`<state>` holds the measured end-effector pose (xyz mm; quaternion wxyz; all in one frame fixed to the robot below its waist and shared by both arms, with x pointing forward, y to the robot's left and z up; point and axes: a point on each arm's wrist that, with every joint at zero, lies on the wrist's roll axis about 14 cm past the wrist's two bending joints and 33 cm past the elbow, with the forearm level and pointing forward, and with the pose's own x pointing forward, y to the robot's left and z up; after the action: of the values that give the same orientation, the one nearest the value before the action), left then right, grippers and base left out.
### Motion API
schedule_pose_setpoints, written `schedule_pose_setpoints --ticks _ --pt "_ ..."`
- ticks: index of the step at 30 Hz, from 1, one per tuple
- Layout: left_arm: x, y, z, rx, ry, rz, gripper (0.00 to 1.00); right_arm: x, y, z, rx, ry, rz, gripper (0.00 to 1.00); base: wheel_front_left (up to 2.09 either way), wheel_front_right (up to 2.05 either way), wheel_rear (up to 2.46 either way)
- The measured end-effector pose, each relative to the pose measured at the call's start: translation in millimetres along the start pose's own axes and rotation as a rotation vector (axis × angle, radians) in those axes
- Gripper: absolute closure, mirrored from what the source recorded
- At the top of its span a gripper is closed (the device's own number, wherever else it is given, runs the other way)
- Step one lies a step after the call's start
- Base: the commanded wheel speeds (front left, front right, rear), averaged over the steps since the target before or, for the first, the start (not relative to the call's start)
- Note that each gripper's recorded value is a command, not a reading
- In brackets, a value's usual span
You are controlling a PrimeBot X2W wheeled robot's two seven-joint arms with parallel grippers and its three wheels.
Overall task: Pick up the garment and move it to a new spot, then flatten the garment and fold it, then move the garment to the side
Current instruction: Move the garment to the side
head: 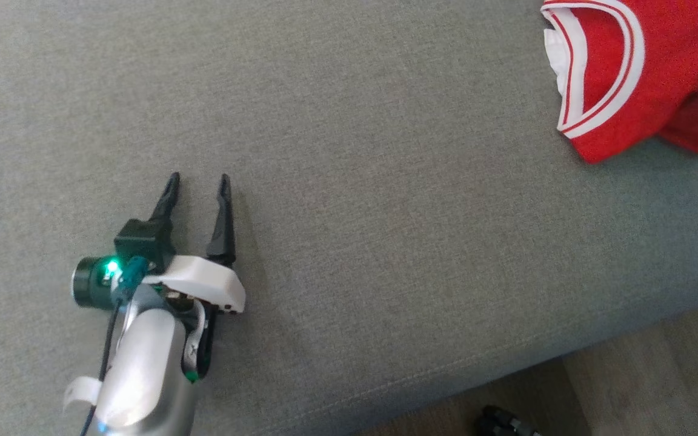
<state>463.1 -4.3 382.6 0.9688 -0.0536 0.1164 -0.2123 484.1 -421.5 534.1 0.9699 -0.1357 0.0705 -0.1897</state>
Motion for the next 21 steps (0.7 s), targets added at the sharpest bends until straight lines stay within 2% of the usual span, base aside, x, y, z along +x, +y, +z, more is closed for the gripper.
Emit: schedule_pose_setpoints --ticks 3,7,14,21 --pt "-3.2 12.4 5.2 0.004 -0.01 0.049 0.0 2.7 14.8 23.6 0.009 -0.081 0.021 0.0 0.0 0.0 0.0" --pt "-9.4 26.8 11.8 0.005 -0.023 0.104 0.0 1.0 60.4 48.6 0.071 -0.172 0.095 0.0 0.0 0.0 0.0" --pt "-26.9 58.3 25.9 -0.022 -0.054 0.219 0.0 -26.9 151.0 38.5 0.21 -0.177 0.279 0.0 0.0 0.0 0.0" --pt "-60.9 90.6 31.3 -0.058 -0.07 0.333 0.0 -58.7 214.7 11.4 0.27 -0.105 0.428 0.0 0.0 0.0 0.0"
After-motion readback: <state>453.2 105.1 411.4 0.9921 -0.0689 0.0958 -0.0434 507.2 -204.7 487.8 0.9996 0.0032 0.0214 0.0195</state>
